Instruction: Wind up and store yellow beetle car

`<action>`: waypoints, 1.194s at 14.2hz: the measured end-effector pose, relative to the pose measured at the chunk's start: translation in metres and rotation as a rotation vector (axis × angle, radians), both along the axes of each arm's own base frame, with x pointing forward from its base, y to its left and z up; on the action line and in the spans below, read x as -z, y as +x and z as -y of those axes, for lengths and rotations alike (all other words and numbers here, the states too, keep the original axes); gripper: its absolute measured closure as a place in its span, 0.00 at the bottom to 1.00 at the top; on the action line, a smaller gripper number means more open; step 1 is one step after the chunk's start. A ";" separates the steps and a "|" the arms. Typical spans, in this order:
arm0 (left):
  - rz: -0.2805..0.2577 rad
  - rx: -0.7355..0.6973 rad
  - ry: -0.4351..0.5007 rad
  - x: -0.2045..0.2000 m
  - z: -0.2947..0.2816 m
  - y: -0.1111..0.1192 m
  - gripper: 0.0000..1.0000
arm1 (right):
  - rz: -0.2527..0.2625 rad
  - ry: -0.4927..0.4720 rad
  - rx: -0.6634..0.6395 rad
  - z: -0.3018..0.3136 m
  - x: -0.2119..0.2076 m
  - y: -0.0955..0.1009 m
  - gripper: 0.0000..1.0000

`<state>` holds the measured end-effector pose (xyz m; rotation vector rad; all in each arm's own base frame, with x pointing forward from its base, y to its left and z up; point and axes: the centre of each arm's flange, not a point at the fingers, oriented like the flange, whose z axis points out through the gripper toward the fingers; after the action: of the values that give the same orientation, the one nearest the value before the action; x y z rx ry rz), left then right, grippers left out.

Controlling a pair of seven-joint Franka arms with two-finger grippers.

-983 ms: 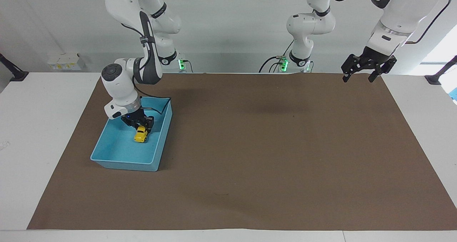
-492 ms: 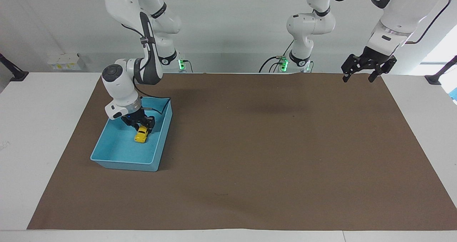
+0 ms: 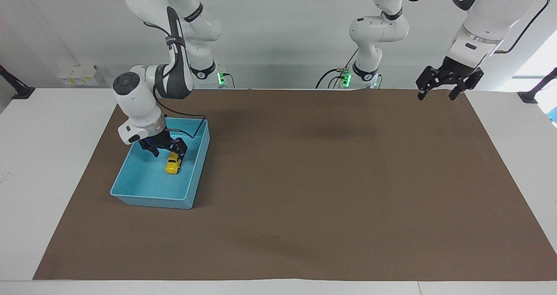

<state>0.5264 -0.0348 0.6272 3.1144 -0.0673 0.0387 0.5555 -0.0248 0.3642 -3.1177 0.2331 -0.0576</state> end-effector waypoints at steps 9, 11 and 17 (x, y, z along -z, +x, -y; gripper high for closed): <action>0.000 0.000 0.000 0.000 0.000 0.000 0.00 | -0.045 -0.022 0.047 -0.012 -0.103 -0.015 0.00; 0.000 0.000 0.000 0.000 0.000 0.000 0.00 | -0.049 -0.023 0.043 -0.016 -0.135 -0.012 0.00; 0.000 0.000 0.000 0.000 0.000 0.000 0.00 | -0.057 -0.025 0.033 -0.022 -0.201 -0.013 0.00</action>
<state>0.5264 -0.0348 0.6272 3.1144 -0.0673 0.0386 0.5420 -0.0026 0.5656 -3.1438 0.2875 0.0285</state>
